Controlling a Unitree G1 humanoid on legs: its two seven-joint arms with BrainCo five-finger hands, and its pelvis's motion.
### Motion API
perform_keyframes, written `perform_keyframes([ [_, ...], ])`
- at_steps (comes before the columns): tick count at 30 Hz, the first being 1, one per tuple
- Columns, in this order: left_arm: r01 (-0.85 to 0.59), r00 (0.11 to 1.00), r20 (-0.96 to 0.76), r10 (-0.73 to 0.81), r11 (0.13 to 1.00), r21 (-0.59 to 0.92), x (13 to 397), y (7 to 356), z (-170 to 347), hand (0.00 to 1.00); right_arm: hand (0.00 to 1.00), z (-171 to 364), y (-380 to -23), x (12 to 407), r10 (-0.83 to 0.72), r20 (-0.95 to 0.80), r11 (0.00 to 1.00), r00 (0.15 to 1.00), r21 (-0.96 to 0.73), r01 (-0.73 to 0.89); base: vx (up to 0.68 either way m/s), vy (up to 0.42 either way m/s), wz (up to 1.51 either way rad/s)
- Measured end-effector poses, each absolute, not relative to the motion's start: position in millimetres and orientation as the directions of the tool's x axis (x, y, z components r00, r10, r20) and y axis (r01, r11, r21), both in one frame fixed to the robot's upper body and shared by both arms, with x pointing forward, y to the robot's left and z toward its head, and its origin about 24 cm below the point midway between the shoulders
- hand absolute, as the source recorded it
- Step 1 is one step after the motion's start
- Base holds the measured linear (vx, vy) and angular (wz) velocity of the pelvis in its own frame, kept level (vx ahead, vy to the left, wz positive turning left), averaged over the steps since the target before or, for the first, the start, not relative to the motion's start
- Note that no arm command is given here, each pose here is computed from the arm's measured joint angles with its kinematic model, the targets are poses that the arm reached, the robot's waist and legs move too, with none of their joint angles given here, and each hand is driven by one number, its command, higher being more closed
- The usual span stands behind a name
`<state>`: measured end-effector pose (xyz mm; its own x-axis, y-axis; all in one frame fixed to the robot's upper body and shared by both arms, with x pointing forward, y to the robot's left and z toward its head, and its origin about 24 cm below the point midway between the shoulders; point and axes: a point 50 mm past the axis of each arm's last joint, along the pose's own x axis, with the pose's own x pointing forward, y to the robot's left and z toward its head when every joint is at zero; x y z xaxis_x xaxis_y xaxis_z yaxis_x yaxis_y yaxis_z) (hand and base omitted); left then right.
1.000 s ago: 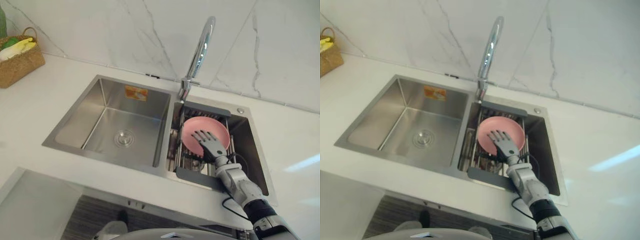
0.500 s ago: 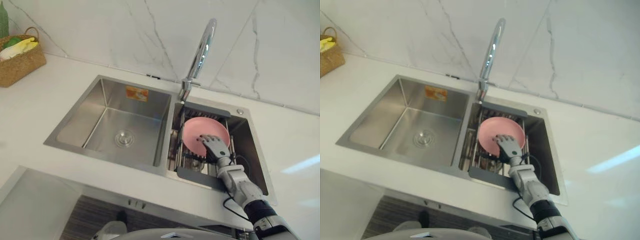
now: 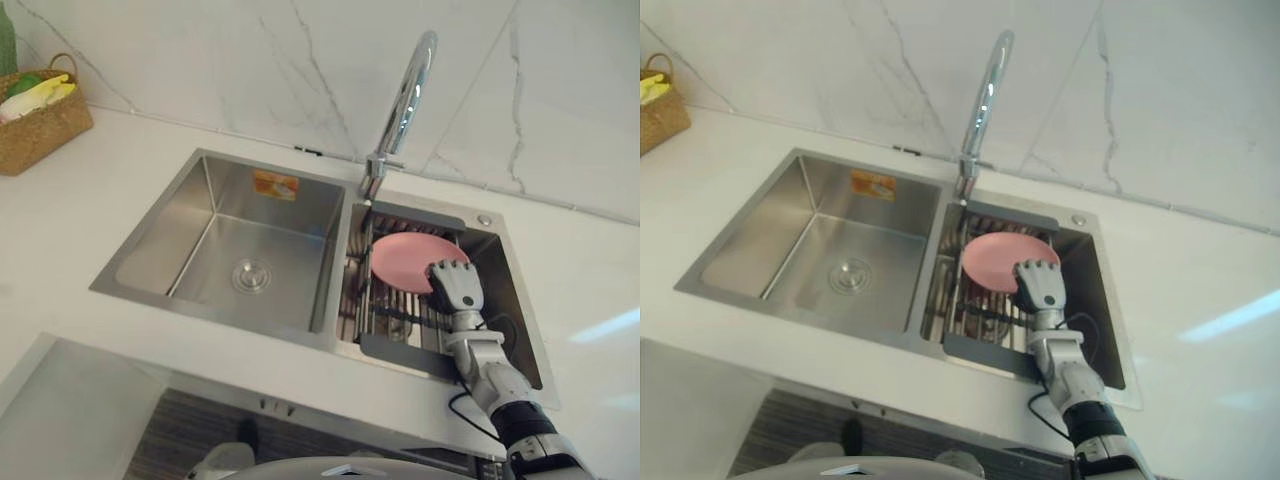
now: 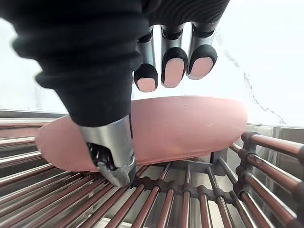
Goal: Walk over to the sink, pick up the cup, carry it to the dishwasher, place the cup inside the dishwasher, then close the dishwasher door
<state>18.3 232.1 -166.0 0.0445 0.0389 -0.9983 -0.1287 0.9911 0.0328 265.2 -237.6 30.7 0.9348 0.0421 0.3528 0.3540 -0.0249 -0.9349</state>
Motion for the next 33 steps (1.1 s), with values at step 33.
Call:
perform_keyframes([
  [33, -0.182, 0.077, -0.997, 0.002, 0.983, -0.012, 21.1, 218.2, -168.3, 0.00, 1.00, 121.4, -231.0, 282.6, 0.156, 0.612, 0.045, 0.775, -0.788, 0.613, 0.01, -0.005, 0.00],
])
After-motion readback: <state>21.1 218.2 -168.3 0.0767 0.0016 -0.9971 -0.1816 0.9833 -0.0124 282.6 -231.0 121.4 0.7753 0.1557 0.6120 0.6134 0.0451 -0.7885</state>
